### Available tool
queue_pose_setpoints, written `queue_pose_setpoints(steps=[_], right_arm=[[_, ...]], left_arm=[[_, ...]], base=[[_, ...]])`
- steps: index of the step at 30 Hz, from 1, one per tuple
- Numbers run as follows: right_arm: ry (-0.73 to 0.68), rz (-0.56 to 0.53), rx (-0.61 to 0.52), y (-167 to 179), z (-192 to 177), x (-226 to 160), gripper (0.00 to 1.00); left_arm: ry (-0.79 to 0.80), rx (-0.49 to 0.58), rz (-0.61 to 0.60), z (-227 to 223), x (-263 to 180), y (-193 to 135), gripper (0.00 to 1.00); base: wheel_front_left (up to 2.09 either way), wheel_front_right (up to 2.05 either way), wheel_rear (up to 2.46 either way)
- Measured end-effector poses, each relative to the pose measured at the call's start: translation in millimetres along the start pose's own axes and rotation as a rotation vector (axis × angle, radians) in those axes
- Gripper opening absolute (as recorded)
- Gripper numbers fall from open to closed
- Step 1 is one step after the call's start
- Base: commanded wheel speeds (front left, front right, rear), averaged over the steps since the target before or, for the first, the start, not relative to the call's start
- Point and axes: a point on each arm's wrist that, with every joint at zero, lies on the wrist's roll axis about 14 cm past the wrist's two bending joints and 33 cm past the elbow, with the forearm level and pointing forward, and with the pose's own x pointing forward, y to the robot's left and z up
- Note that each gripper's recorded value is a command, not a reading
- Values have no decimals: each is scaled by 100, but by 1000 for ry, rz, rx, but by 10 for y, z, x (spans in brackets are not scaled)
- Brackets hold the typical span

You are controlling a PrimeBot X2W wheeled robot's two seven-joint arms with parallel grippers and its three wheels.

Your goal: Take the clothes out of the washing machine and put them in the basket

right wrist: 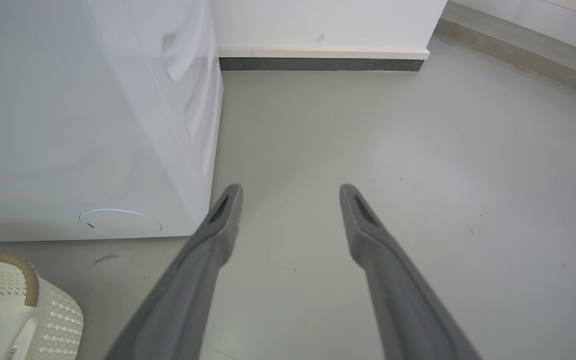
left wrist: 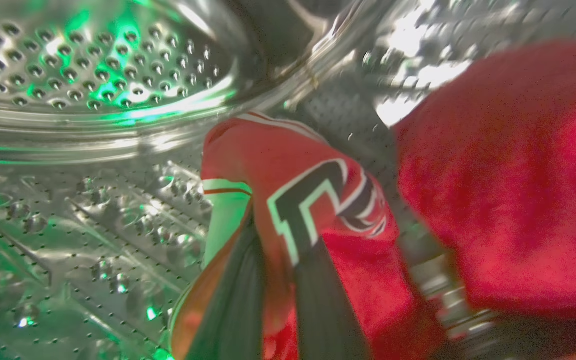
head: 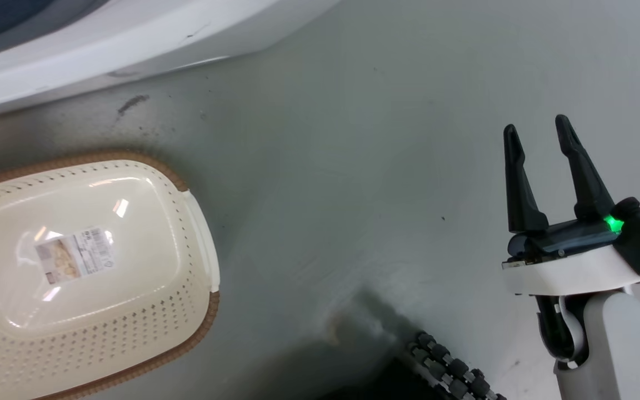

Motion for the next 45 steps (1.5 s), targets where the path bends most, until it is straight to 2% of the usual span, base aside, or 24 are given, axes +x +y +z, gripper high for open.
queue_pose_setpoints(steps=[4, 7, 14, 20, 24, 33, 37, 45], right_arm=[[-49, -7, -11, -37, 171, -2, 100], [-90, -4, -22, -38, 318, -12, 100], [-191, 7, -37, -12, 688, -107, 100], [-248, 27, -38, 55, 895, -264, 100], [-283, 46, -29, 117, 1011, -354, 100], [-354, 109, -16, 325, 1243, -547, 100], [-373, 117, -7, 346, 1297, -638, 100], [-407, 144, 0, 428, 1390, -768, 100]], left_arm=[[-148, -121, 0, 242, -165, -73, 0], [-216, -153, 6, 287, -337, -115, 0], [-383, -205, 45, 461, -889, -122, 0], [-445, -232, 72, 591, -1403, -131, 0], [-544, -255, 99, 834, -1828, -106, 0], [-660, -270, 140, 819, -2706, -130, 0], [-705, -238, 140, 799, -3059, -225, 0], [-749, -265, 137, 579, -3656, -422, 0]], base=[[0, 0, 0], [0, 0, 0], [0, 0, 0], [0, 0, 0], [0, 0, 0], [0, 0, 0], [0, 0, 0], [0, 0, 0]])
